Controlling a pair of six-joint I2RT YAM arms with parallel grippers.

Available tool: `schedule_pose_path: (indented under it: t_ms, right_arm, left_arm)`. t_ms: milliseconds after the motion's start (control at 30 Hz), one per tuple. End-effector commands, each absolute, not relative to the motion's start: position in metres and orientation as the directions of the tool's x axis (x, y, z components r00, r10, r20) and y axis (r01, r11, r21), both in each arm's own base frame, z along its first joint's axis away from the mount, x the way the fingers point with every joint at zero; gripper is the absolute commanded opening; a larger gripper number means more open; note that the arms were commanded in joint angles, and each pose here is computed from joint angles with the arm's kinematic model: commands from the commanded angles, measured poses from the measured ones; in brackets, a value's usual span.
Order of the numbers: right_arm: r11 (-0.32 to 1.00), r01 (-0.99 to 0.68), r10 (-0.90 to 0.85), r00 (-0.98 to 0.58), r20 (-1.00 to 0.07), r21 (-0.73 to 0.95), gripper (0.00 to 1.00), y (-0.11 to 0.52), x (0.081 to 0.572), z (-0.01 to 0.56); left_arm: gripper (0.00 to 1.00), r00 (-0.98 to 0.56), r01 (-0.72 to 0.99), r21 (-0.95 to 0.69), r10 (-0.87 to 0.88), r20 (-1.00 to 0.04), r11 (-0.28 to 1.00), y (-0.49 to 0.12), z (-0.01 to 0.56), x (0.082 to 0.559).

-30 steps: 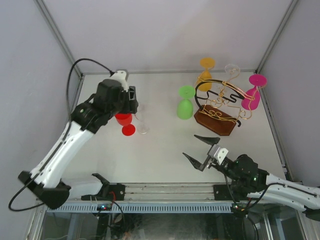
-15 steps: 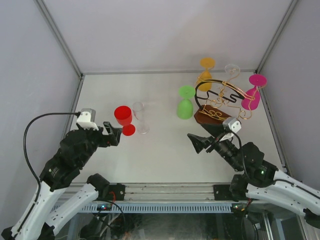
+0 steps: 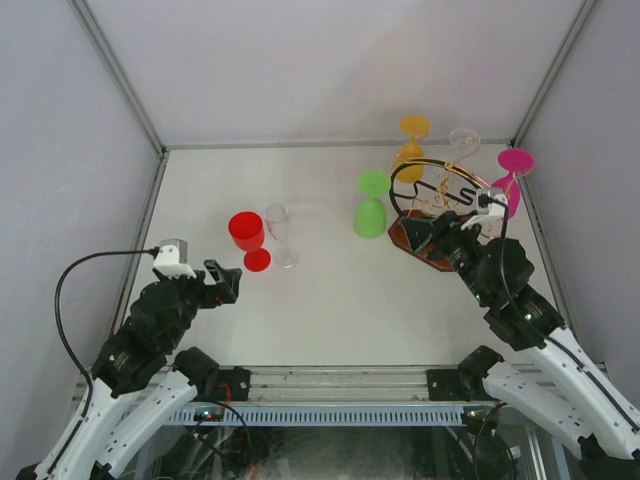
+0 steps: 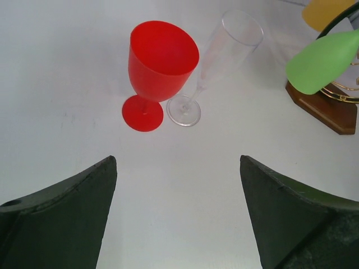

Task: Take the wine glass off the wine glass rack
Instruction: Pick up the wine glass from the wine rack.

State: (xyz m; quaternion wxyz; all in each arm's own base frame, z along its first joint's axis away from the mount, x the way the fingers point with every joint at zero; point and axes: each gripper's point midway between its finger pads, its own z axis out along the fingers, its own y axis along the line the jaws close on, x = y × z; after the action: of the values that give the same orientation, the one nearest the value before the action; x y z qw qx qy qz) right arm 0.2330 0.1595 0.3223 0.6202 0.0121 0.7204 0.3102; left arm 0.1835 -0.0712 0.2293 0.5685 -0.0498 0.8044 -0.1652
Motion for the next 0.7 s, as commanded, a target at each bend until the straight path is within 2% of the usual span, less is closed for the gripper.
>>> schedule_pose_path:
  t_ms: [0, 167, 300, 467, 667]
  right_arm:
    - [0.682, -0.365, 0.522, -0.363, -0.772, 0.633, 0.49, 0.176, 0.243, 0.329]
    - [0.640, -0.351, 0.574, -0.372, -0.729, 0.683, 0.43, 0.184, 0.265, 0.334]
    - [0.681, -0.287, 0.592, -0.327, -0.737, 0.674, 0.49, 0.176, 0.284, 0.337]
    - [0.757, -0.201, 0.566, -0.274, -0.777, 0.622, 0.50, 0.161, 0.302, 0.338]
    - [0.789, -0.196, 0.533, -0.252, -0.808, 0.582, 0.51, 0.161, 0.312, 0.359]
  left_arm:
    - [0.94, -0.302, 0.037, -0.356, -0.329, -0.895, 0.934, -0.060, 0.237, 0.187]
    - [0.97, -0.289, -0.066, -0.355, -0.358, -0.888, 0.932, -0.040, 0.229, 0.182]
    - [1.00, -0.274, -0.080, -0.390, -0.396, -0.876, 0.917, -0.038, 0.228, 0.180]
    - [1.00, -0.257, -0.101, -0.399, -0.412, -0.874, 0.911, -0.033, 0.228, 0.178]
    - [1.00, -0.245, -0.113, -0.409, -0.424, -0.872, 0.905, -0.029, 0.228, 0.176]
